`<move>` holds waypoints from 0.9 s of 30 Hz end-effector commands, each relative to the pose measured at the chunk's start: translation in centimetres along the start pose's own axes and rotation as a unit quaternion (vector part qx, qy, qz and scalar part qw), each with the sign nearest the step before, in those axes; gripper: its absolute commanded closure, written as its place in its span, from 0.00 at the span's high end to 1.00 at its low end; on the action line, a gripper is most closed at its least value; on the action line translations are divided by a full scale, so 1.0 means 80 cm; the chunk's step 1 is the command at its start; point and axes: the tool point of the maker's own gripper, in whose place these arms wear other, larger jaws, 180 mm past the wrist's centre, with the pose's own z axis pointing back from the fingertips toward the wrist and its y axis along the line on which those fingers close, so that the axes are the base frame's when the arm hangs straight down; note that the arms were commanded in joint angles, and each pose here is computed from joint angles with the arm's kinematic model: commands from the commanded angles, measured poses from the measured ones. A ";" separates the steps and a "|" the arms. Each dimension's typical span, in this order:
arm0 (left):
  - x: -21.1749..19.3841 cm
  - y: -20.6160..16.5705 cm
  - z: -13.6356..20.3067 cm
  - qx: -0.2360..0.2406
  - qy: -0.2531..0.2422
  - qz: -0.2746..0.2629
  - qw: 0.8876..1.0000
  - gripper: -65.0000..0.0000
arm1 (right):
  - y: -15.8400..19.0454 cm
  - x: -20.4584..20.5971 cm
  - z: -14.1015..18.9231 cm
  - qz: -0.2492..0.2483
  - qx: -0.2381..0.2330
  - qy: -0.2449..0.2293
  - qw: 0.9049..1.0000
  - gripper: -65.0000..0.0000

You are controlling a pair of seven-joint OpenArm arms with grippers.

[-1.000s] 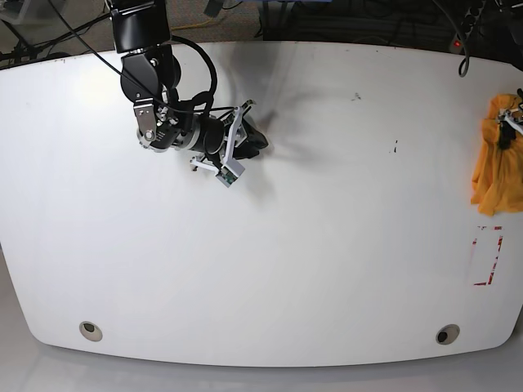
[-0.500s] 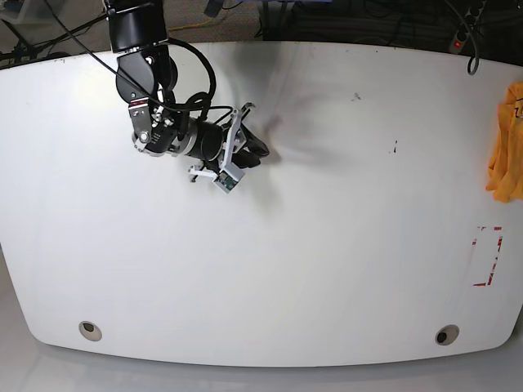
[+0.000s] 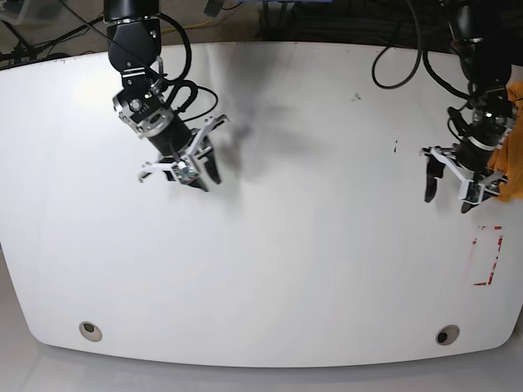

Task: Fold the T-shirt properly

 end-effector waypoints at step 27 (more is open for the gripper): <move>-0.135 -0.216 0.248 -0.013 0.121 0.136 0.983 0.71 | 0.034 -0.197 0.261 -0.289 -0.139 0.059 0.945 0.21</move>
